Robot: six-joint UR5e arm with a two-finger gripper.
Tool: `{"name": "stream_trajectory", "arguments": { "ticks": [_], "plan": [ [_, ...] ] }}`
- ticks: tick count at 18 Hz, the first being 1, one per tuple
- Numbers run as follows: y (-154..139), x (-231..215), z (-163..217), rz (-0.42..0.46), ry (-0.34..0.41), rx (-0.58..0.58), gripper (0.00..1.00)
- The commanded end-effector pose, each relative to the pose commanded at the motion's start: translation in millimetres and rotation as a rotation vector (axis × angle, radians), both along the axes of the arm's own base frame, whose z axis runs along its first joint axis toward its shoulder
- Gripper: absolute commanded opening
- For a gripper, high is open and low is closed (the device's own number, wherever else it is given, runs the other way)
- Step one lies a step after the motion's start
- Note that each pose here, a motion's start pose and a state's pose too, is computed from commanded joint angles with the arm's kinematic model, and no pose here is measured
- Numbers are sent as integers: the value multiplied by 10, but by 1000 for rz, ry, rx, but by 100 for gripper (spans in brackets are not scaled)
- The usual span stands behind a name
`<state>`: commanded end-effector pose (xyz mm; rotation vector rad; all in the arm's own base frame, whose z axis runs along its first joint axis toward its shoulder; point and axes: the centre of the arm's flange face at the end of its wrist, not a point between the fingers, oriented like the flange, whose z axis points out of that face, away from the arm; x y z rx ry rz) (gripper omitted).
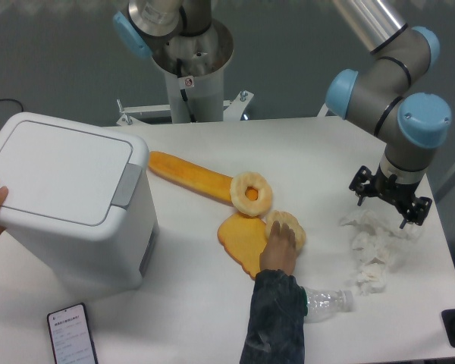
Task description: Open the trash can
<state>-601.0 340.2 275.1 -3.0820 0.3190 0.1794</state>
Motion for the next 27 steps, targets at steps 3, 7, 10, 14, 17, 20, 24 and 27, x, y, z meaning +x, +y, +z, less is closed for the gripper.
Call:
{"name": "stream_trajectory", "arguments": {
  "ticks": [3,7,10,14,17,20,24,27],
  "plan": [
    [-9,10,55,-1,6,7,100],
    [19,52,37,-8,0,14,100],
    [-34,136,88,-5,3,1,100],
    [-64,287,17,0,22,-55,100],
    [3,372,198,26,51,-16,100],
    [67,468,380,164,25,97,96],
    [327,932,753,187,23,158,69],
    [631,1309,1035,281,18,202,46]
  ]
}}
